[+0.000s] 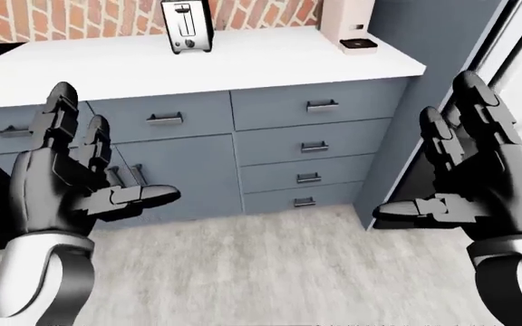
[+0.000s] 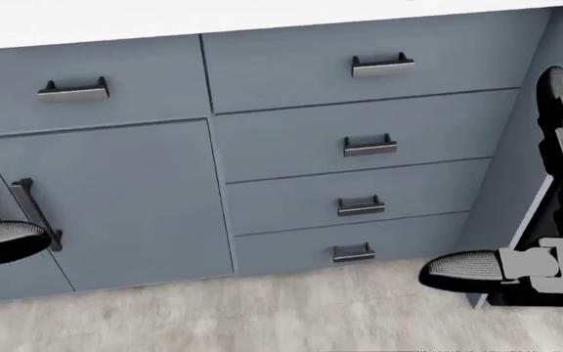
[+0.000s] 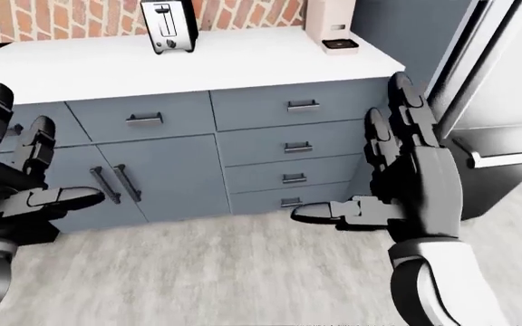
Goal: Navigate to the stove.
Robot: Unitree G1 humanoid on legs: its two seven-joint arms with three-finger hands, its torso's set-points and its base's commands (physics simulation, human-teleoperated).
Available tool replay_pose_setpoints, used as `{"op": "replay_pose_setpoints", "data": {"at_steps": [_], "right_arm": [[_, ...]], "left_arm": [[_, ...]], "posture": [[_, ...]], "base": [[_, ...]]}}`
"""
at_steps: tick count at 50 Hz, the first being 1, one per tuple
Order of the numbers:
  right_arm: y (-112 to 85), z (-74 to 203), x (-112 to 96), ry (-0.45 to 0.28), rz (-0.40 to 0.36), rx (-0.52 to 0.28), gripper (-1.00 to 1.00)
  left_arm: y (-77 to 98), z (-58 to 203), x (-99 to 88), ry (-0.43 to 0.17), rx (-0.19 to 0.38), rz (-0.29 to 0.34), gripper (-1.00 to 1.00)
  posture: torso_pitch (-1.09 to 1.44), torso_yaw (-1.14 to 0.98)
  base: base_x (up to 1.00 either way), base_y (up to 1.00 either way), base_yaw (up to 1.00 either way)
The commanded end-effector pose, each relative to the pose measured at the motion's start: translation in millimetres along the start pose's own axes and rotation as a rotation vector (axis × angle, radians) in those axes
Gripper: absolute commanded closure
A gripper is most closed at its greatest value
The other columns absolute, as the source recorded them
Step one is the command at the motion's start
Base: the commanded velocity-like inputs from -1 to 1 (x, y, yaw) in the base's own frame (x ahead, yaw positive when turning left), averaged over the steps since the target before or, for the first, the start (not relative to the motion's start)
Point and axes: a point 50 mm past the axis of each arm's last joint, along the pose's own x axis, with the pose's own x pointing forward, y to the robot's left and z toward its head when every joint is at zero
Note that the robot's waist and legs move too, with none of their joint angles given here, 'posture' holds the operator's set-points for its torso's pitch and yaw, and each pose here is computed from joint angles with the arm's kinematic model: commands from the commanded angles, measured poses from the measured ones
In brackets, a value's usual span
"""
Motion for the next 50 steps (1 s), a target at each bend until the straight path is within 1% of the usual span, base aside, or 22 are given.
{"op": "replay_pose_setpoints", "data": {"at_steps": [1, 3, 4, 8, 10, 18, 22, 50], "right_arm": [[-1.9, 11.7, -0.9, -0.079, -0.014, -0.015, -1.0], [-2.3, 12.1, -1.0, -0.08, -0.015, -0.015, -1.0], [-2.7, 9.9, -0.9, -0.064, -0.023, -0.024, -1.0], [-3.2, 9.1, -0.9, -0.072, -0.022, -0.021, -1.0], [-3.7, 6.3, -1.2, -0.062, -0.029, -0.033, -1.0], [-1.5, 5.9, -0.7, -0.062, -0.015, -0.026, -1.0], [-1.8, 6.3, -0.9, -0.062, -0.017, -0.026, -1.0], [-3.4, 3.0, 0.1, -0.056, -0.028, -0.027, -1.0]], "left_arm": [[-4.9, 13.5, -2.1, -0.085, 0.004, -0.027, -1.0], [-4.6, 14.2, -2.3, -0.086, 0.004, -0.027, -1.0], [-4.3, 14.3, -2.2, -0.086, 0.003, -0.025, -1.0], [-4.3, 13.5, -2.3, -0.086, 0.007, -0.025, -1.0], [-3.9, 12.5, -2.8, -0.086, 0.009, -0.024, -1.0], [-3.8, 11.0, -2.4, -0.083, 0.016, -0.022, -1.0], [-2.7, 11.1, -1.5, -0.081, 0.011, -0.015, -1.0], [-4.5, 9.2, -1.4, -0.075, 0.022, -0.022, -1.0]], "posture": [[0.0, 0.0], [0.0, 0.0], [0.0, 0.0], [0.0, 0.0], [0.0, 0.0], [0.0, 0.0], [0.0, 0.0], [0.0, 0.0]], "base": [[0.0, 0.23, 0.0], [0.0, 0.23, 0.0], [0.0, 0.23, 0.0], [0.0, 0.23, 0.0], [0.0, 0.23, 0.0], [0.0, 0.23, 0.0], [0.0, 0.23, 0.0], [0.0, 0.23, 0.0]]}}
